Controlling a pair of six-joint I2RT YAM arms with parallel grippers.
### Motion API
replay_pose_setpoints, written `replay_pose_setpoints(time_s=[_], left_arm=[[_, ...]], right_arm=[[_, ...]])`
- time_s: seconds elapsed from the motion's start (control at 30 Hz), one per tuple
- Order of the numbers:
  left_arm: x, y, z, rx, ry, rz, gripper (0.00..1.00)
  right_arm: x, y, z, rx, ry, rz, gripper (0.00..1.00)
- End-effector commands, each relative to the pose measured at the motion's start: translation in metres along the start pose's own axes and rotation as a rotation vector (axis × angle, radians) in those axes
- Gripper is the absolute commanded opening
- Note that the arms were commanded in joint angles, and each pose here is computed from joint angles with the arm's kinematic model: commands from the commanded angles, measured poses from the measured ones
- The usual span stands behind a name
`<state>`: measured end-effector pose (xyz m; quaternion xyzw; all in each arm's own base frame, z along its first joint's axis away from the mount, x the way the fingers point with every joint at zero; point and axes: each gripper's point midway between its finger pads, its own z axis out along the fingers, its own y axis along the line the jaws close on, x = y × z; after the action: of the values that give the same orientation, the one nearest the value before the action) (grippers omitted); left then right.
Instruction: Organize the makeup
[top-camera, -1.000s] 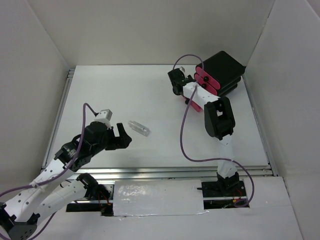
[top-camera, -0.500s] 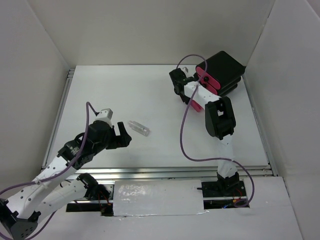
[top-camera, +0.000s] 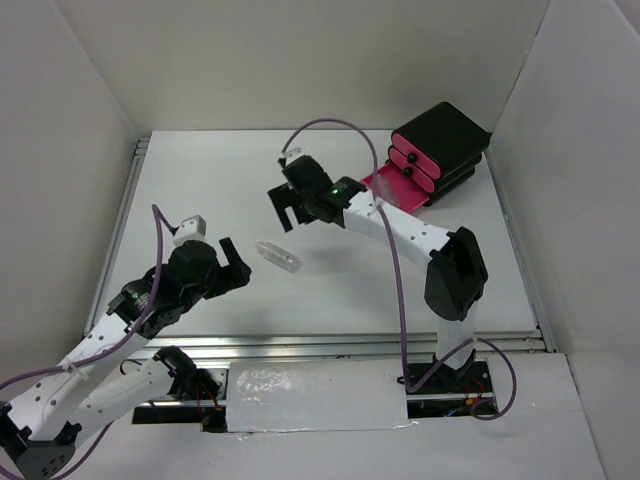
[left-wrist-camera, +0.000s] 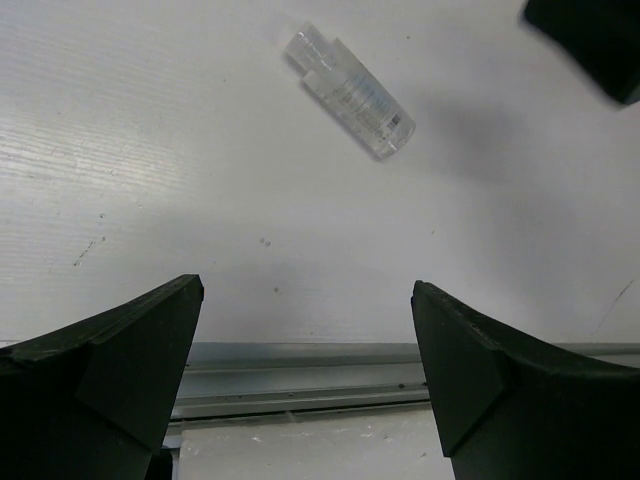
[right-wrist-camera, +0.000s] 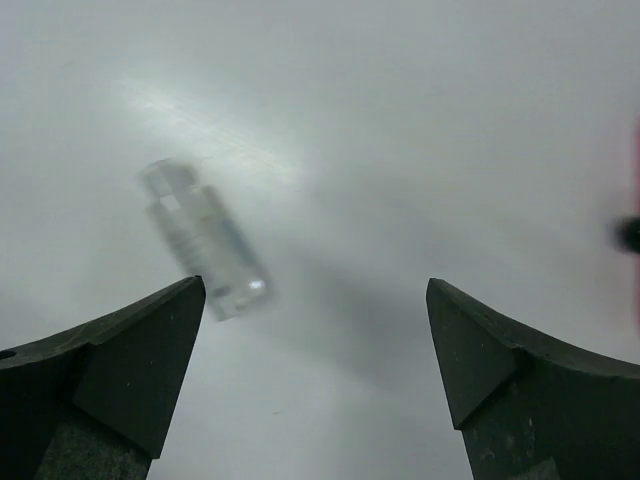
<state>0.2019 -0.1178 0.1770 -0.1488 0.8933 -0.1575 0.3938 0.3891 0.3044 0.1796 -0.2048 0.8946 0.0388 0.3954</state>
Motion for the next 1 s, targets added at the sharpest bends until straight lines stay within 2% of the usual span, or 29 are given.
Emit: replay_pose_setpoints(time_s=[0.0,0.03,0.17,0.2,0.33,0.43,0.47,0.53,0.57,0.6,0.63,0.8,0.83,0.9,0.97], left_arm=[[-0.022,-0.001,-0.018,-0.01,-0.066,-0.047,0.99],[-0.024,-0.001,-0.022,-0.011,-0.07,-0.047,0.99],[-0.023,0.013,-0.032,-0.073,-0.051,-0.026,0.99],[-0.024,0.012,-0.034,-0.065,-0.052,-0.021,0.99],[-0.025,0.011,-0.044,-0.019,-0.059,0.009,0.99],[-0.025,0.011,-0.048,-0.004,-0.068,0.016,0.99],[-0.025,0.012,-0.049,-0.004,-0.067,0.018,0.99],[-0.025,0.01,-0.052,0.013,-0.064,0.022,0.99],[-0.025,0.009,-0.052,0.02,-0.065,0.029,0.99],[-0.025,0.009,-0.053,0.022,-0.063,0.033,0.99],[-0.026,0.008,-0.054,0.025,-0.062,0.034,0.99],[-0.033,0.003,-0.062,0.049,-0.068,0.083,1.0],[-0.033,0.002,-0.062,0.058,-0.066,0.108,0.99],[-0.037,-0.001,-0.066,0.073,-0.073,0.129,0.99],[-0.042,-0.005,-0.07,0.098,-0.089,0.174,0.99]], right_arm=[[0.02,0.075,0.005,-0.314,0.038,0.059,1.0],[0.029,0.095,0.007,-0.384,0.062,0.043,1.0],[0.036,0.126,0.026,-0.465,0.095,-0.018,0.99],[0.048,0.129,0.039,-0.465,0.13,-0.053,0.98],[0.049,0.137,0.063,-0.442,0.136,-0.091,0.97],[0.069,0.142,0.08,-0.415,0.207,-0.123,0.9],[0.074,0.141,0.084,-0.393,0.224,-0.138,0.77],[0.091,0.144,0.089,-0.367,0.269,-0.181,0.6],[0.096,0.142,0.089,-0.355,0.281,-0.193,0.42],[0.095,0.141,0.087,-0.332,0.267,-0.203,0.35],[0.102,0.137,0.088,-0.318,0.279,-0.208,0.23],[0.084,0.114,0.07,-0.232,0.213,-0.227,0.19],[0.082,0.112,0.068,-0.224,0.207,-0.232,0.08],[0.069,0.097,0.064,-0.16,0.165,-0.232,0.0],[0.048,0.084,0.051,-0.131,0.103,-0.247,0.0]])
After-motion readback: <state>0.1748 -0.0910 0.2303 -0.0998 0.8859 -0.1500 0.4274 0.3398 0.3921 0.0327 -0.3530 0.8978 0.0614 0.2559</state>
